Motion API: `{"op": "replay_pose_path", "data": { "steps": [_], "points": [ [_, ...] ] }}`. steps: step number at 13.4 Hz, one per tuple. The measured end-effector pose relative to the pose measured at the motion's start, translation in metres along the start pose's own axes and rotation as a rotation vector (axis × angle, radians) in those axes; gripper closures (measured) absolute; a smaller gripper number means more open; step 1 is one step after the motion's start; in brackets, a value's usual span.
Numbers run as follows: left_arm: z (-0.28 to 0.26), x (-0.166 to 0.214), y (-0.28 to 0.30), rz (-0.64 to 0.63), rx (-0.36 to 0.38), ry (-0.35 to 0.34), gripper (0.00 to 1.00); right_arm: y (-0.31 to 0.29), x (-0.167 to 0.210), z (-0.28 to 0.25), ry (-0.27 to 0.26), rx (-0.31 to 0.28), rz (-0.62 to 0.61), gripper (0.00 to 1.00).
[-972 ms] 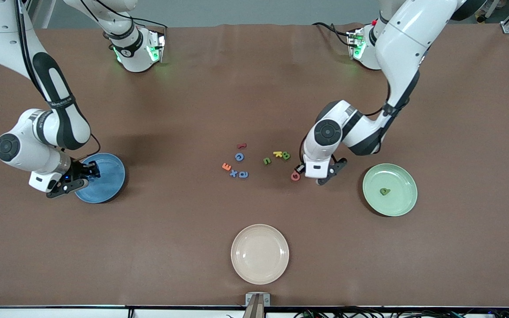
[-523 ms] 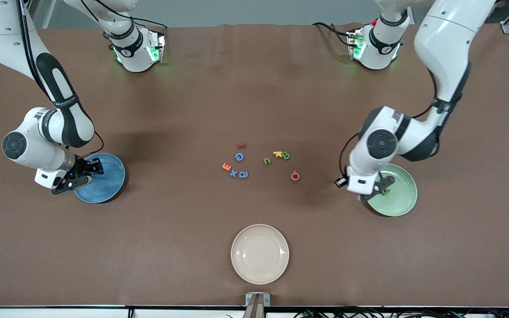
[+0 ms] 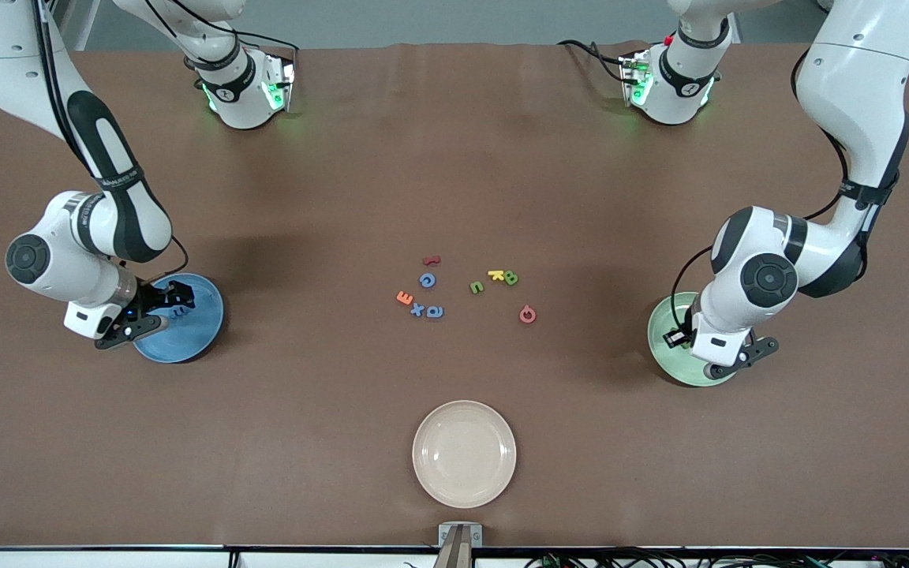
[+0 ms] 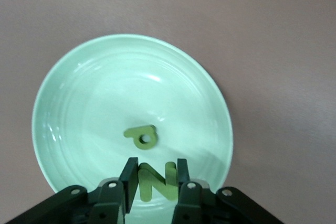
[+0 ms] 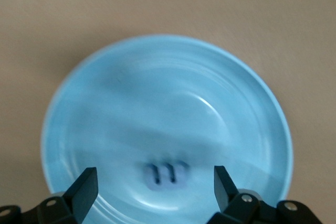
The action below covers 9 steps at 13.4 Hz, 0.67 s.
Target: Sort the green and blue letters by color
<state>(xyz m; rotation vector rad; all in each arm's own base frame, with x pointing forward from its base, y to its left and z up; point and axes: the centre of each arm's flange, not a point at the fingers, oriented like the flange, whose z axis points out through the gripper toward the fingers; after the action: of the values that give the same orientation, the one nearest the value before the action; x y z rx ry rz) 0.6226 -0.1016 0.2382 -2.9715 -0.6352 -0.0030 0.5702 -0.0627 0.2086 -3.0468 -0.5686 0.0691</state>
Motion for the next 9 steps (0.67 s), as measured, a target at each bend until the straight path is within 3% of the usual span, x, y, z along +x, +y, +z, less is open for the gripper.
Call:
{"op": "replay_pose_path", "data": {
  "steps": [3, 6, 9],
  "points": [
    [-0.001, -0.004, 0.006, 0.006, 0.001, 0.0, 0.31, -0.065, 0.036, -0.006, 0.011, -0.006, 0.088, 0.02],
    [-0.012, -0.032, 0.036, -0.065, 0.014, -0.036, 0.02, -0.138, 0.065, -0.014, -0.031, 0.006, 0.197, 0.02],
    [-0.034, -0.082, 0.089, -0.244, -0.006, -0.058, 0.0, -0.21, 0.093, -0.029, -0.017, 0.029, 0.3, 0.03]
  ]
}}
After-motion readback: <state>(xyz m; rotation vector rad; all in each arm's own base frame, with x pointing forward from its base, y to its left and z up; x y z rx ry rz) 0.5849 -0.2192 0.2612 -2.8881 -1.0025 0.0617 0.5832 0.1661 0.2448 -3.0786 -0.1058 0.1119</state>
